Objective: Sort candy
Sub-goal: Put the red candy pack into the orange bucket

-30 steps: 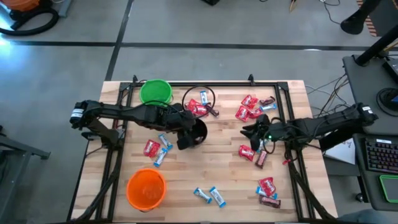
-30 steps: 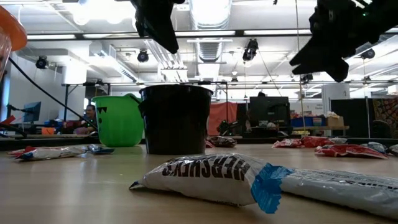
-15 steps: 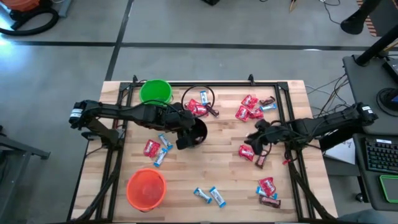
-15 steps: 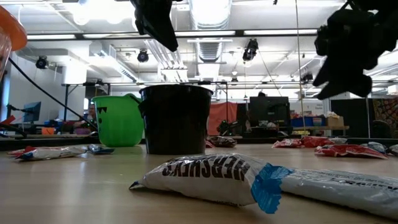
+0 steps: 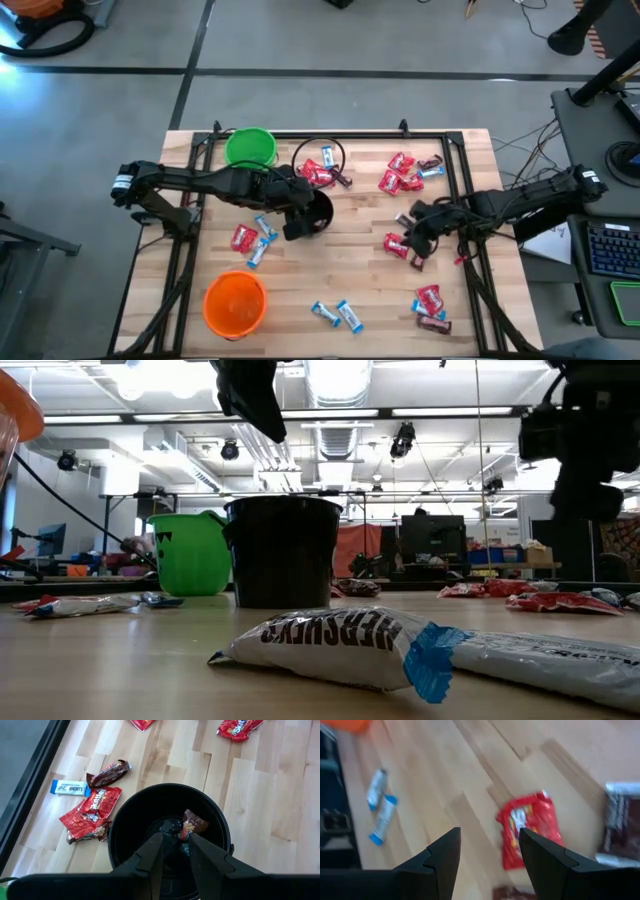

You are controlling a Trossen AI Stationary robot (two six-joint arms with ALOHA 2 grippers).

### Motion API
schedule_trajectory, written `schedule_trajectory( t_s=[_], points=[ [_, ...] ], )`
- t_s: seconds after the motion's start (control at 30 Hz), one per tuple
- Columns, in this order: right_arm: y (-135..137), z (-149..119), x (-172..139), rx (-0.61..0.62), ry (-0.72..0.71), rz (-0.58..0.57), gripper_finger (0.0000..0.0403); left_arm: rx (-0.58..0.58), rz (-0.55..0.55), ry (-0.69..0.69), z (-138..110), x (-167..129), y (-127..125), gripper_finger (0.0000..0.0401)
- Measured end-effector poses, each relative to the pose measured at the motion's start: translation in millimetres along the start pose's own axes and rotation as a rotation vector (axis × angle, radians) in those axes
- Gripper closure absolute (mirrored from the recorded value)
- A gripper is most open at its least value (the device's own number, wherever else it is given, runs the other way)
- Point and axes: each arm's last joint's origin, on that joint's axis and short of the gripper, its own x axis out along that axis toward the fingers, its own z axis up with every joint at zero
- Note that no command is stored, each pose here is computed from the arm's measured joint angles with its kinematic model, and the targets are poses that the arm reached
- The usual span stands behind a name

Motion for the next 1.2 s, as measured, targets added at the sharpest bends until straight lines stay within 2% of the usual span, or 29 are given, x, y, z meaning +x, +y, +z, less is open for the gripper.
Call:
schedule_trajectory(
  t_s=[0.27,0.6,0.77,1.2],
  points=[
    [-5,-5,2,-0.056,0.059,-0.061,0.0209,0.000,-0.027,0.006,0,0,-1,0.0325],
    [-9,-8,28,-0.101,0.192,-0.165,0.0209,-0.003,-0.028,0.006,0,0,-1,0.0325],
    [-2,-2,36,-0.133,0.192,-0.157,0.0209,-0.003,-0.027,0.005,0,0,-1,0.0325],
    [7,8,70,-0.179,0.326,-0.257,0.0209,-0.004,-0.026,0.005,0,0,-1,0.0325]
  ],
)
